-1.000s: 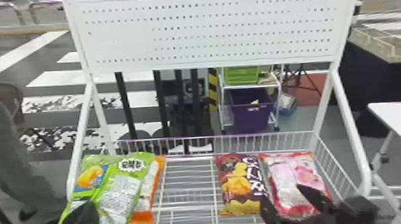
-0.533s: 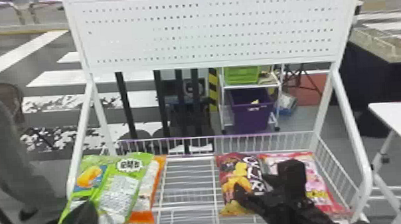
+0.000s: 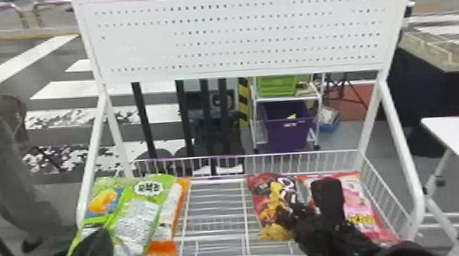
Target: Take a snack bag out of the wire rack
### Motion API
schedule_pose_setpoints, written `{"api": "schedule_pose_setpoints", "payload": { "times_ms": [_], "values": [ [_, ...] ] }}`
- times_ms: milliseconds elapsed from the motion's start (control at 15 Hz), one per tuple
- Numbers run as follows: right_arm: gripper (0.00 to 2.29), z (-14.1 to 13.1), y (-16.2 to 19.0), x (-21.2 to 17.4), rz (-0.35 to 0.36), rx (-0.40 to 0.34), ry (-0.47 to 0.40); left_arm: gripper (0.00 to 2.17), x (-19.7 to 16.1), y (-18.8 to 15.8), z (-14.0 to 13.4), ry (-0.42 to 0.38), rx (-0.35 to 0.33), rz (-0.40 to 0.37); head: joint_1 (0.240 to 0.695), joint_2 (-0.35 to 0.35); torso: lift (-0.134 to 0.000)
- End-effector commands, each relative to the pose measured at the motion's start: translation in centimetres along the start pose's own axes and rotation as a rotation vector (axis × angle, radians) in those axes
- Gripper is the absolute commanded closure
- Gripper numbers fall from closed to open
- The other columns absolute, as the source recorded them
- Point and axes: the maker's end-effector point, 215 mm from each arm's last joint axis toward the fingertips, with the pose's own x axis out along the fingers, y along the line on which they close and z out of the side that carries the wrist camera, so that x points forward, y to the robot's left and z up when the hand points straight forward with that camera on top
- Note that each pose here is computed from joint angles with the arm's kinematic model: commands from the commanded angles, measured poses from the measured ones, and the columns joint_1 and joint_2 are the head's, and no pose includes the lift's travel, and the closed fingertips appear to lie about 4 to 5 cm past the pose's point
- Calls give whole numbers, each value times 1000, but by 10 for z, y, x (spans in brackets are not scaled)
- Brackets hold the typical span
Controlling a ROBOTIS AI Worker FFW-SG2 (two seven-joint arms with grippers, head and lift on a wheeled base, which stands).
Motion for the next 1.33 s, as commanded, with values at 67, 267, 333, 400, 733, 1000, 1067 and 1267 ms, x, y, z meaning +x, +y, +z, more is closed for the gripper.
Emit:
{"api": "schedule_pose_setpoints", "payload": {
  "times_ms": [67, 267, 333, 400, 733, 1000, 1067, 1267],
  "values": [
    [2219, 16, 5, -8, -2, -1, -36, 1787, 0, 0, 0, -1, 1, 0, 499, 0, 0],
    [2219, 39, 20, -31, 11, 7, -98, 1787, 0, 0, -1, 1, -1, 0, 499, 0, 0],
    [2219, 48, 22, -45, 14, 3, -128, 1787, -1, -1, -1, 2, -2, -1, 499, 0, 0],
    [2219, 56, 18, -60, 4, 7, -157, 1787, -1, -2, -1, 2, -3, -2, 499, 0, 0],
    [2219, 68, -16, -153, -108, 9, -298, 1787, 0, -4, -1, 2, -3, -6, 499, 0, 0],
    [2219, 71, -42, -227, -196, 46, -445, 1787, 0, -6, 0, -1, -8, -9, 499, 0, 0],
    [2219, 69, -46, -242, -216, 47, -456, 1787, 0, -6, 0, 0, -9, -8, 499, 0, 0],
    [2219, 66, -51, -283, -259, 39, -496, 1787, -1, -7, 0, 0, -9, -8, 499, 0, 0]
  ]
}}
